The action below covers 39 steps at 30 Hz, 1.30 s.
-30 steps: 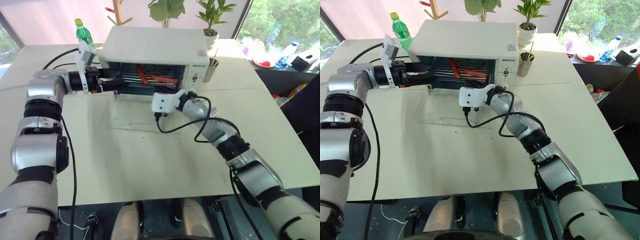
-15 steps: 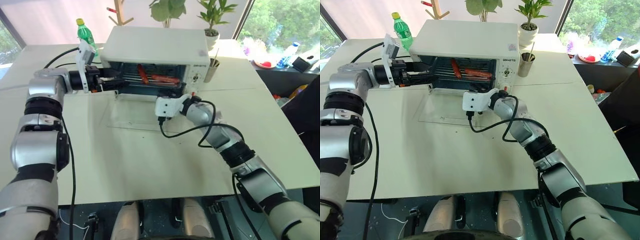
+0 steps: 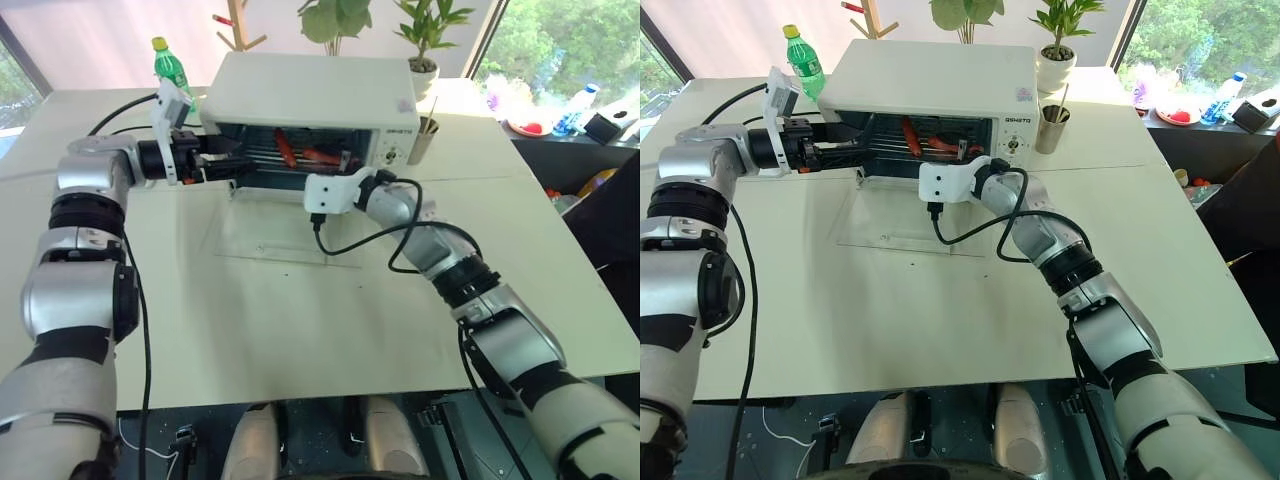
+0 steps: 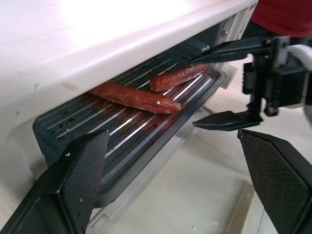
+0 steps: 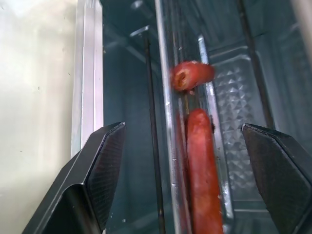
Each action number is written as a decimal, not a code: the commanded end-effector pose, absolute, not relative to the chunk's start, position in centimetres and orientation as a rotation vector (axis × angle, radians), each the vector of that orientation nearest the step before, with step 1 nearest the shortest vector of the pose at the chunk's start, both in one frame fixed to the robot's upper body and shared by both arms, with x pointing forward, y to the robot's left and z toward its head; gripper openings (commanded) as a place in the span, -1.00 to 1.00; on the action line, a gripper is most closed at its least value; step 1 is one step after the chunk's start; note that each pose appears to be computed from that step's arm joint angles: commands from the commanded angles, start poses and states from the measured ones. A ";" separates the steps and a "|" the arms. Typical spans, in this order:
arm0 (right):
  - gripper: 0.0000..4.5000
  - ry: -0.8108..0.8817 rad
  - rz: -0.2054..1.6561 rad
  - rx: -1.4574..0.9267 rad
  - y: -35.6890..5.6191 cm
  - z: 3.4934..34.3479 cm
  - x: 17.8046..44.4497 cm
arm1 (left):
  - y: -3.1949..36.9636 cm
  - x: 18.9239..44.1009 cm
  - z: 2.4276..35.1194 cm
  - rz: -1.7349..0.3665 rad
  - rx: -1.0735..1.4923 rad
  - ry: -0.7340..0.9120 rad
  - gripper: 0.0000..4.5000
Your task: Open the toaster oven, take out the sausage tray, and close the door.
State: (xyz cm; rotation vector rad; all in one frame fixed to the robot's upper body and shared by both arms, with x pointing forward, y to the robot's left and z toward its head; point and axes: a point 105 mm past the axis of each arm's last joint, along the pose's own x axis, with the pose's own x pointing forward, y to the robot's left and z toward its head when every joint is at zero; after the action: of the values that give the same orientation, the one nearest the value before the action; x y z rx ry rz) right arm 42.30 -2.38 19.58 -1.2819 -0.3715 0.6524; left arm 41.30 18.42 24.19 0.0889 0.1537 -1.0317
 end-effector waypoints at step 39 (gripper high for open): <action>-0.80 -0.479 0.615 -1.395 0.0 20.6 44.6 | 18.7 41.1 27.1 -1.022 0.129 0.064 1.00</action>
State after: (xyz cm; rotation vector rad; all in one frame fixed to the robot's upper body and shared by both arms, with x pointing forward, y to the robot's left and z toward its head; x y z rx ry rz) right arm 44.69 -0.50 19.39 -1.3943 -0.4409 0.6245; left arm 41.28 18.66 24.34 0.0880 0.1503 -1.0246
